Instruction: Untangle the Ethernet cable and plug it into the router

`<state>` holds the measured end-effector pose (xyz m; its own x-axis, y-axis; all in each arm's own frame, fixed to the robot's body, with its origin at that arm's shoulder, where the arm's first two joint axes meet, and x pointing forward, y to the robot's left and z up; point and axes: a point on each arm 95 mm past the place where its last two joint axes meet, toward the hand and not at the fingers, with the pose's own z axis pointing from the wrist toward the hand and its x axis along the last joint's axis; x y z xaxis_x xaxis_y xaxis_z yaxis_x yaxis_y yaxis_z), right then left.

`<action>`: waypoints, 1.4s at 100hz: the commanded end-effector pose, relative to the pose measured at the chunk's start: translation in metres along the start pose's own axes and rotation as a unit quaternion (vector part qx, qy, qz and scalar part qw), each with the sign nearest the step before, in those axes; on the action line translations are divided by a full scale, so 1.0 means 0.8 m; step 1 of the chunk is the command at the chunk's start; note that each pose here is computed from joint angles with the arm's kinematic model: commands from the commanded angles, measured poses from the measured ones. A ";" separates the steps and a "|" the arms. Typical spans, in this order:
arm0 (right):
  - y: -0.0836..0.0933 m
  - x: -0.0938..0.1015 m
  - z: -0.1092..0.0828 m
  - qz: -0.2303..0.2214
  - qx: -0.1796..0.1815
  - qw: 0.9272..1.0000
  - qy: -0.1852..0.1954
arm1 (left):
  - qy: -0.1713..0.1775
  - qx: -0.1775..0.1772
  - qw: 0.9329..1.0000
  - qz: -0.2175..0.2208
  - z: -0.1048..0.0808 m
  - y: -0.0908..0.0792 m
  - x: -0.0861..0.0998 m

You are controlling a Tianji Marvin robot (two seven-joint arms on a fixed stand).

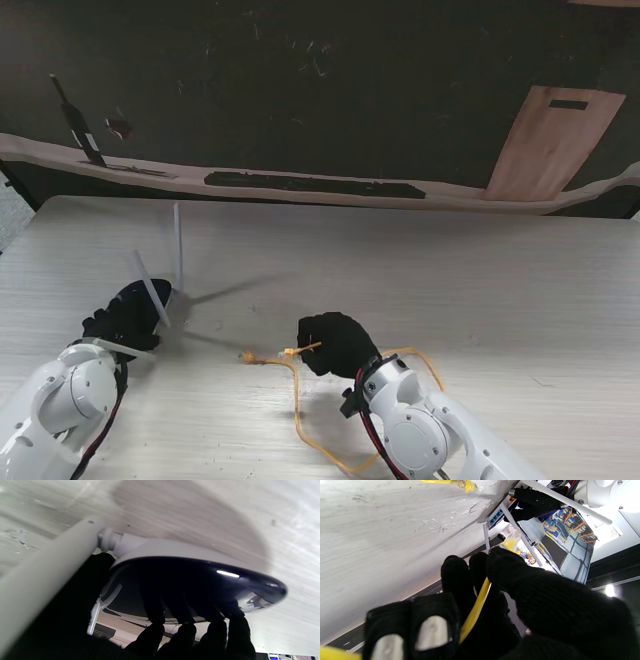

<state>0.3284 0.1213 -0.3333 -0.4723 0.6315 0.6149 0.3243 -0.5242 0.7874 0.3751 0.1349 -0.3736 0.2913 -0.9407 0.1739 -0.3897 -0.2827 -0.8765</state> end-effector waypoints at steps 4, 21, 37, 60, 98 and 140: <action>0.000 0.005 -0.002 0.003 0.002 1.000 0.007 | 0.003 -0.081 0.997 0.004 0.001 0.052 0.001; 0.003 0.005 -0.003 0.002 -0.002 1.000 0.008 | 0.022 -0.077 0.997 0.019 0.010 0.043 0.021; 0.005 0.005 -0.003 0.002 -0.006 1.000 0.010 | 0.046 -0.090 0.995 0.021 0.013 0.038 0.038; 0.006 0.005 -0.002 0.002 -0.006 1.000 0.010 | 0.092 -0.095 0.991 -0.002 0.009 0.035 0.056; 0.008 0.005 -0.001 -0.001 0.006 1.000 -0.012 | 0.164 -0.131 0.978 -0.017 0.002 0.036 0.090; -0.001 0.010 0.013 -0.005 0.018 0.999 -0.038 | 0.230 -0.144 0.962 0.008 -0.018 0.042 0.125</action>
<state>0.3328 0.1268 -0.3262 -0.4250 0.6811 0.5963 0.3451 -0.4870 0.8023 0.3987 0.0390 -0.3502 -0.1308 -0.9143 0.3833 -0.5478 -0.2556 -0.7966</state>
